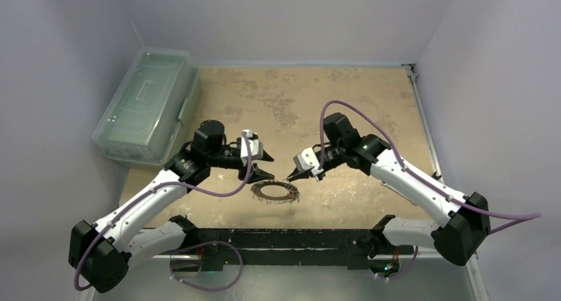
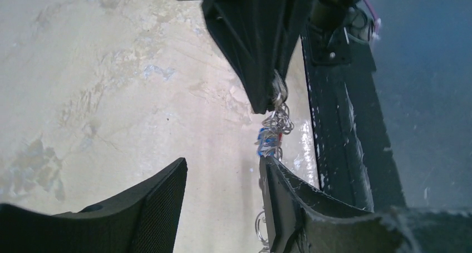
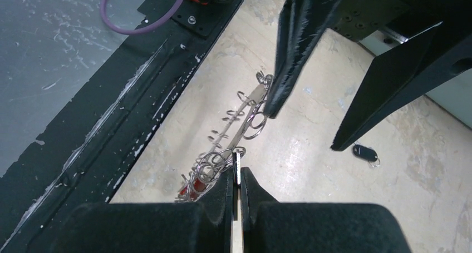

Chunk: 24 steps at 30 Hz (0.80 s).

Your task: Remove the keys from the keyring

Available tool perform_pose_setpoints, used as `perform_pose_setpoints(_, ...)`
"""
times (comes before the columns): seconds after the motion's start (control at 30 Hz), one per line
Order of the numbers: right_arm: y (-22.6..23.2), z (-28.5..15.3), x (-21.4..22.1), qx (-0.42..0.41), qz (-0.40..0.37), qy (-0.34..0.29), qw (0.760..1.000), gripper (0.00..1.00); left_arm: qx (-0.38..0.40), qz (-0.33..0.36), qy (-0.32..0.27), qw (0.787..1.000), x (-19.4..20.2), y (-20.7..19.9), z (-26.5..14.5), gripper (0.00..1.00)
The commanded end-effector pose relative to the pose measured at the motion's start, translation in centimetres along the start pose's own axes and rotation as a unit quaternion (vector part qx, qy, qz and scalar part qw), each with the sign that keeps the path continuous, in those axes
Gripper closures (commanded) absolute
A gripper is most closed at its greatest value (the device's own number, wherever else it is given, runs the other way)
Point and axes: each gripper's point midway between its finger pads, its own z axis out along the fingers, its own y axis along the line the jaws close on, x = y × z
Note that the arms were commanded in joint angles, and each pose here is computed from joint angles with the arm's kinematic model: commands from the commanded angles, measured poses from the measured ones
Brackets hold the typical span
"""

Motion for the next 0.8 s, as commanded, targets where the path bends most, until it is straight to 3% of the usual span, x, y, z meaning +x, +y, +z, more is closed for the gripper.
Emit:
perform_pose_setpoints(0.0,-1.0,-0.3,-2.3,0.0,-0.036,-0.024,0.999,1.0,0.062,0.134,0.01,0.989,-0.8,-1.4,1.0,0.48)
perform_pose_setpoints(0.4,-1.5,0.0,-2.3,-0.002,-0.035,-0.021,0.999,1.0,0.091,0.124,0.007,0.988,-0.7,-3.4,4.1,0.53)
perform_pose_setpoints(0.67,-1.9,-0.1,-2.4,0.008,-0.036,-0.017,0.999,1.0,0.096,0.061,-0.017,0.993,-1.5,-4.3,4.3,0.72)
perform_pose_setpoints(0.77,-2.2,-0.4,-2.5,0.018,-0.035,-0.011,0.999,1.0,0.1,0.052,-0.009,0.994,-0.8,-4.8,4.0,0.89)
